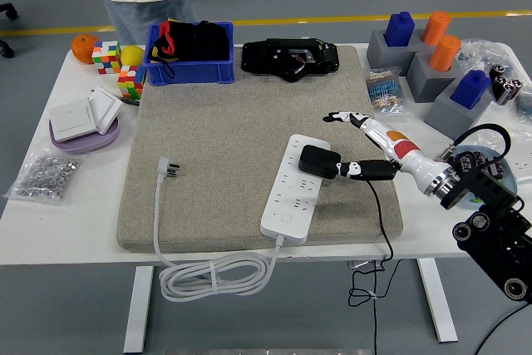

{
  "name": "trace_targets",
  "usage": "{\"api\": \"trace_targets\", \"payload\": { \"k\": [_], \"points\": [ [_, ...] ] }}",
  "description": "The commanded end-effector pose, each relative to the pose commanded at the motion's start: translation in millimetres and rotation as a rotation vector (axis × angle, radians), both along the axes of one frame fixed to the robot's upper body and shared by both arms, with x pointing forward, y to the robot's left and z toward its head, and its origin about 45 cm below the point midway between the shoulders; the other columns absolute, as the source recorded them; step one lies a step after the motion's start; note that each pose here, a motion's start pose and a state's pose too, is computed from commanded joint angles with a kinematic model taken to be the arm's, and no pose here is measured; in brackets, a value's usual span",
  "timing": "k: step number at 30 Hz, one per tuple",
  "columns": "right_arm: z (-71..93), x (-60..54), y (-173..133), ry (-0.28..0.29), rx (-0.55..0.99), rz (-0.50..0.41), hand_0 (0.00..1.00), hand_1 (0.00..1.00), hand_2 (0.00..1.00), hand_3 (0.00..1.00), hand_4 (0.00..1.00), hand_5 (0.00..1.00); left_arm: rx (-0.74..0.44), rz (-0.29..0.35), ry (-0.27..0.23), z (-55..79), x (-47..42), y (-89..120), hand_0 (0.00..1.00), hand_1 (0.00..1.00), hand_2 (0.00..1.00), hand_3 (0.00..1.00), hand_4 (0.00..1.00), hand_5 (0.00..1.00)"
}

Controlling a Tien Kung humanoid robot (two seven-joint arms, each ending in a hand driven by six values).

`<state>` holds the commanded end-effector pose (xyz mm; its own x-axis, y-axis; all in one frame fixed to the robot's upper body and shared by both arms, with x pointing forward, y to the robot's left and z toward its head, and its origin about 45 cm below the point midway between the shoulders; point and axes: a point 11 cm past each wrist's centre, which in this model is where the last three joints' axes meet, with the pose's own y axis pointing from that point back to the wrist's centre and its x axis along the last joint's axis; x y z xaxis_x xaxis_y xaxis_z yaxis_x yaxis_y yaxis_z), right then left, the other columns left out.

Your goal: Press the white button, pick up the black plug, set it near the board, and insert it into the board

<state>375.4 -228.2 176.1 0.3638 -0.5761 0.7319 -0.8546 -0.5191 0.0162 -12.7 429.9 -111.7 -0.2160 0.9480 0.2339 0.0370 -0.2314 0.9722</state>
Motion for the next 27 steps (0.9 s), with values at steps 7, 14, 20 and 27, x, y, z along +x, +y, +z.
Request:
{"api": "trace_targets", "payload": {
  "k": [7,14,20,27],
  "points": [
    [1.8,-3.6,-40.6,0.02,0.016,-0.113,0.919,0.869,0.849,0.838,0.998,0.474,0.006,0.0,-0.006,1.2,2.4,3.3,0.742,0.718,0.695,0.763,0.682,0.289],
    [4.7,-10.9,-85.1,0.05,0.053,-0.244,0.905,0.85,0.812,0.808,0.998,0.437,0.01,-0.002,-0.006,2.1,2.3,5.8,0.742,0.718,0.695,0.763,0.682,0.289],
    [8.6,-18.9,-116.0,0.065,0.092,-0.339,0.904,0.817,0.772,0.77,0.998,0.431,0.013,-0.008,-0.01,3.0,6.5,7.8,0.739,0.718,0.694,0.763,0.682,0.289],
    [12.4,-32.1,-132.7,0.061,0.123,-0.397,0.898,0.802,0.755,0.754,0.998,0.423,0.017,-0.025,-0.012,3.9,12.3,9.8,0.74,0.718,0.694,0.764,0.682,0.289]
  ]
}}
